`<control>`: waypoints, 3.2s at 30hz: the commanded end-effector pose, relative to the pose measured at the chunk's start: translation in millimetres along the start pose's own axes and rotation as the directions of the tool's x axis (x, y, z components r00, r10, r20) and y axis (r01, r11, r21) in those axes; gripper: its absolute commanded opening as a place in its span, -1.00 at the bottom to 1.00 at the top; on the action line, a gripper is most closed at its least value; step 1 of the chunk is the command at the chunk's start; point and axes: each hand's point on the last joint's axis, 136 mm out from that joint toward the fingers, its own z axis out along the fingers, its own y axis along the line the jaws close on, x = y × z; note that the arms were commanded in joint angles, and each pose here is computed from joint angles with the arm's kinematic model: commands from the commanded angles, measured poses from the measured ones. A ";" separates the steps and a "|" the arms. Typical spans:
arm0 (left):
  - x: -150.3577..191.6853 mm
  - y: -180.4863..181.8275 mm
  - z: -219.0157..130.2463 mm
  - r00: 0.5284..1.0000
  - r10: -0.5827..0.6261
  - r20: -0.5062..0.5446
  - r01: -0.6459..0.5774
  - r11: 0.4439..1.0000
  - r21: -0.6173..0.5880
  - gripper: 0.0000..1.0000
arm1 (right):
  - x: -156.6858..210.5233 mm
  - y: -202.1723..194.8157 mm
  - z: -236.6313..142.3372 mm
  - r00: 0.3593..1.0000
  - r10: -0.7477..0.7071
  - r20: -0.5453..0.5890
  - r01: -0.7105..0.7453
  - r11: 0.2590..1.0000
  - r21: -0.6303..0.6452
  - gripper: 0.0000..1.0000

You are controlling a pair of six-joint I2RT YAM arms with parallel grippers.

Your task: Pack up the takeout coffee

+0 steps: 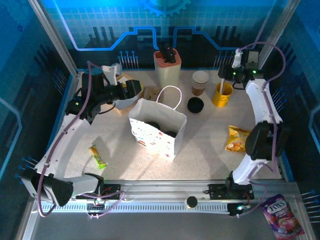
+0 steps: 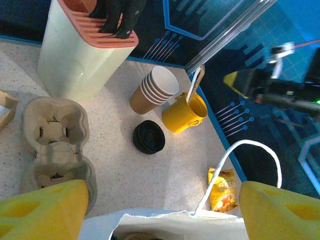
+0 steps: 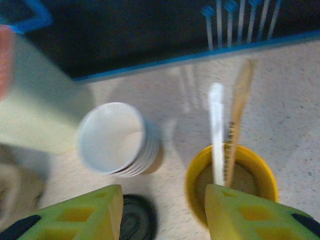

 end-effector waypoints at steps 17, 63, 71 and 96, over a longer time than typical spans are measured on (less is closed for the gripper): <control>6.1 8.6 13.8 1.000 0.009 -0.013 -0.009 1.000 0.013 0.59 | -10.4 -45.2 109.4 0.997 -0.037 -0.068 0.046 0.988 0.145 -0.21; 14.3 10.1 8.2 0.999 0.033 -0.011 -0.033 0.999 0.018 0.60 | -67.7 56.6 -93.2 0.943 -0.180 0.280 0.186 0.983 0.005 -0.80; 15.2 13.7 7.3 0.999 0.051 -0.014 -0.051 0.999 -0.004 0.60 | -65.8 88.5 -142.0 0.910 -0.224 0.349 0.248 0.969 -0.025 -0.81; 14.0 26.4 5.2 0.997 0.070 -0.008 -0.071 0.996 -0.063 0.60 | 13.7 248.0 -333.4 0.774 -0.375 0.510 0.602 0.686 -0.409 -0.81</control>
